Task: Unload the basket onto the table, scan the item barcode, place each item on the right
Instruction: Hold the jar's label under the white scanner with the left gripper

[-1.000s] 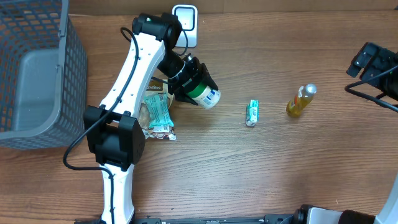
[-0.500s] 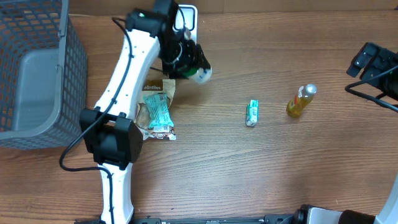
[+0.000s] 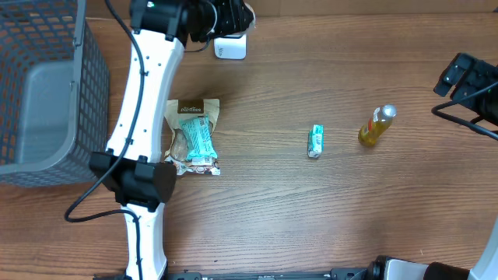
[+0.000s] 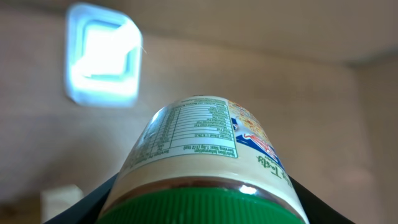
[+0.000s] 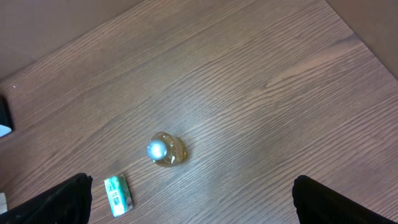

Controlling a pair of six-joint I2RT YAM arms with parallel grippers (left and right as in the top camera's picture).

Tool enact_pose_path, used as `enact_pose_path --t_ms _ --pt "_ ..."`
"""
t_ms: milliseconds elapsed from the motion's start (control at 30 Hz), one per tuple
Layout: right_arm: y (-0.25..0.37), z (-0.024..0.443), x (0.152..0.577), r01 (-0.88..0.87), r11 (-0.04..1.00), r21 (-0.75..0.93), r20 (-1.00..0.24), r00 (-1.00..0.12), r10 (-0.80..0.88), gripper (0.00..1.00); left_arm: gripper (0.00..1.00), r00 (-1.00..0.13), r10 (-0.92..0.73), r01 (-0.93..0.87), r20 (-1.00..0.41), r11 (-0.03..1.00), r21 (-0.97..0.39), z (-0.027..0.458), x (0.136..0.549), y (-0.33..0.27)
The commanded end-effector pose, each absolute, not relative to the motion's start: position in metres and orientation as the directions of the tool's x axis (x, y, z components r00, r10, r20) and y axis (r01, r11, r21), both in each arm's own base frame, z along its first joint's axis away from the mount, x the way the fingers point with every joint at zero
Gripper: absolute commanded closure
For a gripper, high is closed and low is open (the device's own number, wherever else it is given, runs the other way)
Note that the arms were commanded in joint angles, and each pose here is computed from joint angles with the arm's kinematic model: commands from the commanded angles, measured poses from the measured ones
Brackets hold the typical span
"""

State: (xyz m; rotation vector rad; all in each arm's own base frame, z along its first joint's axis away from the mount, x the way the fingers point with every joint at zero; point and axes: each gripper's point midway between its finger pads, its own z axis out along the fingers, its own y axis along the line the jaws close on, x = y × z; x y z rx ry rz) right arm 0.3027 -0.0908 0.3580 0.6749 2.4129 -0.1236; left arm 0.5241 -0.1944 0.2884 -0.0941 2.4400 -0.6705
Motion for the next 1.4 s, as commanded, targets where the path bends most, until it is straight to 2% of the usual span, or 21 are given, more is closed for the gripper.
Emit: enact_pose_path --t_ms 0,133,300,400,667,800,867,1133,1367 --pt "-0.092 0.359 0.303 0.496 0.865 0.07 -0.597 -0.674 0.435 0.0 0.92 -0.703 -0.223 -0.02 -0.676 0.956 -0.294 0.287 0.554 -0.171" --pt "-0.092 0.359 0.303 0.496 0.865 0.07 -0.596 -0.674 0.435 0.0 0.93 -0.658 -0.225 -0.02 -0.719 0.959 -0.281 0.282 0.573 -0.181" --pt "-0.092 0.359 0.303 0.496 0.865 0.07 -0.597 -0.674 0.435 0.0 0.85 -0.617 -0.237 -0.009 -0.75 0.956 -0.294 0.26 0.605 -0.191" --pt "-0.092 0.359 0.303 0.496 0.865 0.07 -0.596 -0.674 0.435 0.0 0.87 -0.574 -0.218 0.008 -0.79 0.962 -0.272 0.24 0.632 -0.193" --pt "-0.092 0.359 0.303 0.496 0.865 0.07 -0.596 -0.674 0.435 0.0 0.91 -0.496 -0.094 0.099 -0.863 0.982 -0.164 0.206 0.669 -0.2" --pt "-0.092 0.359 0.303 0.496 0.865 0.07 -0.596 -0.674 0.435 0.0 0.91 -0.465 0.003 0.147 -0.885 0.986 -0.074 0.195 0.678 -0.201" --pt "-0.092 0.359 0.303 0.496 0.865 0.07 -0.596 -0.674 0.435 0.0 0.96 -0.453 0.032 0.159 -0.891 0.986 -0.046 0.194 0.681 -0.2" --pt "-0.092 0.359 0.303 0.496 0.865 0.07 -0.596 -0.674 0.435 0.0 0.96 -0.454 0.033 0.077 -0.89 0.997 -0.002 0.19 0.685 -0.18" --pt "-0.092 0.359 0.303 0.496 0.865 0.07 -0.596 -0.674 0.435 0.0 0.96 -0.469 0.037 0.077 -0.883 0.997 0.001 0.169 0.689 -0.181"
